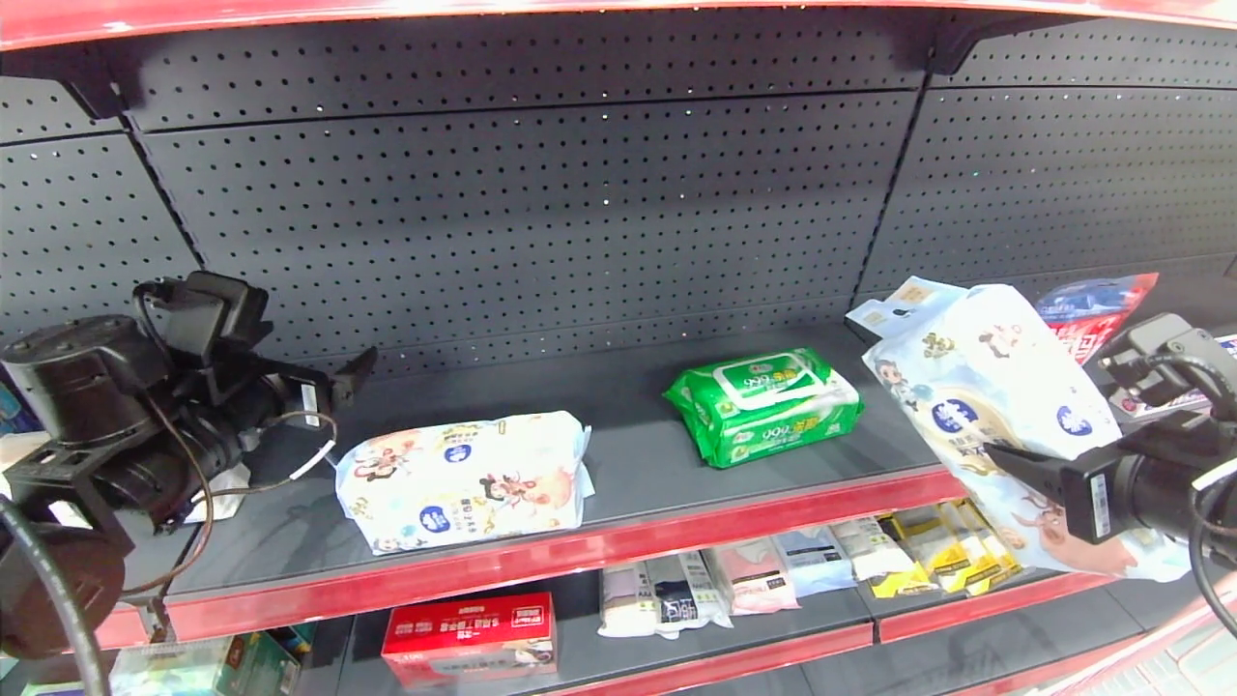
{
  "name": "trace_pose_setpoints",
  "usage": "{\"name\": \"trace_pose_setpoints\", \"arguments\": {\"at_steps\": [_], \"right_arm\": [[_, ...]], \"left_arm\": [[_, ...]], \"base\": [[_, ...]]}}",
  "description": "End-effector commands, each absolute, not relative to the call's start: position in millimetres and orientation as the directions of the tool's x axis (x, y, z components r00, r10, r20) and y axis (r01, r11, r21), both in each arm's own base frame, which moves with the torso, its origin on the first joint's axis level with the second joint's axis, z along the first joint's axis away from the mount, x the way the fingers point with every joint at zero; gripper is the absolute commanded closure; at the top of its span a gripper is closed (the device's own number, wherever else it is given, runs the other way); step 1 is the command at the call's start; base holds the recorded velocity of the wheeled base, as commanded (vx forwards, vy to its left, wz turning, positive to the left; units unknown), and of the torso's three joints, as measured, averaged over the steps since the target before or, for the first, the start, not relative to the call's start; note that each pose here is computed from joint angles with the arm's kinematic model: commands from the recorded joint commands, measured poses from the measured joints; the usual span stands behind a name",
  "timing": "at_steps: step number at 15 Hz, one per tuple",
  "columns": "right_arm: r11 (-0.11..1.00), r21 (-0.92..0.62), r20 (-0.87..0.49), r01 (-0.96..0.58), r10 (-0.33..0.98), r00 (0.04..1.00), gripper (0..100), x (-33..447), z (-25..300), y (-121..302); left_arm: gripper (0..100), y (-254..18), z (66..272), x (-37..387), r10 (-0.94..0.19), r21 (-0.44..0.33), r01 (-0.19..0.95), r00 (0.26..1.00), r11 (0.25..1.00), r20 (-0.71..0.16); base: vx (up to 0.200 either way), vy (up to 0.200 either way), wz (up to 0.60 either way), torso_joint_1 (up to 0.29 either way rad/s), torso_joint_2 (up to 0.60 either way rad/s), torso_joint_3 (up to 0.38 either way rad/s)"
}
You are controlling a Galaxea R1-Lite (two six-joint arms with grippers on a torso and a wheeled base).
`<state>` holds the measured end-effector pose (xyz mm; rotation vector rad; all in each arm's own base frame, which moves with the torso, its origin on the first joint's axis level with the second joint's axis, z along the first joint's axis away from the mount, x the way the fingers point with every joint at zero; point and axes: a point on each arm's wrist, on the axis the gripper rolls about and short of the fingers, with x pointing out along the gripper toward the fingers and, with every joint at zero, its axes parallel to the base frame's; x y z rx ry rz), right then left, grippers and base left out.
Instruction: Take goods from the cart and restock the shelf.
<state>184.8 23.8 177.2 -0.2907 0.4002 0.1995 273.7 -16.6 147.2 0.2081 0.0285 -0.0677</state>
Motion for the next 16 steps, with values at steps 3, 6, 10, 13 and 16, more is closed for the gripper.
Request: {"name": "trace_pose_setpoints", "arguments": {"at_steps": [3, 6, 10, 13, 16], "right_arm": [[0.94, -0.238, -0.388, -0.246, 0.14, 0.911, 100, 181, 182, 23], [0.943, -0.224, -0.377, -0.245, 0.148, 0.914, 100, 174, 182, 24], [0.936, -0.238, -0.341, -0.261, 0.171, 0.924, 100, 160, 187, 26], [0.935, -0.24, -0.344, -0.262, 0.17, 0.923, 100, 156, 184, 25], [0.932, -0.247, -0.344, -0.264, 0.17, 0.923, 100, 153, 182, 25]], "left_arm": [[0, -35, 156, 235, -0.111, 0.094, 0.117, 0.992, 0.989, -0.066], [0, -41, 170, 196, -0.183, 0.065, 0.185, 0.982, 0.981, -0.041], [0, -29, 176, 136, -0.191, 0.147, 0.19, 0.982, 0.971, -0.011], [0, -19, 177, 88, -0.21, 0.141, 0.214, 0.977, 0.967, -0.041], [0, -11, 170, 51, -0.229, 0.118, 0.234, 0.972, 0.965, -0.052]], "base": [[0.0, 0.0, 0.0, 0.0, 0.0, 0.0], [0.0, 0.0, 0.0, 0.0, 0.0, 0.0], [0.0, 0.0, 0.0, 0.0, 0.0, 0.0], [0.0, 0.0, 0.0, 0.0, 0.0, 0.0], [0.0, 0.0, 0.0, 0.0, 0.0, 0.0]]}}
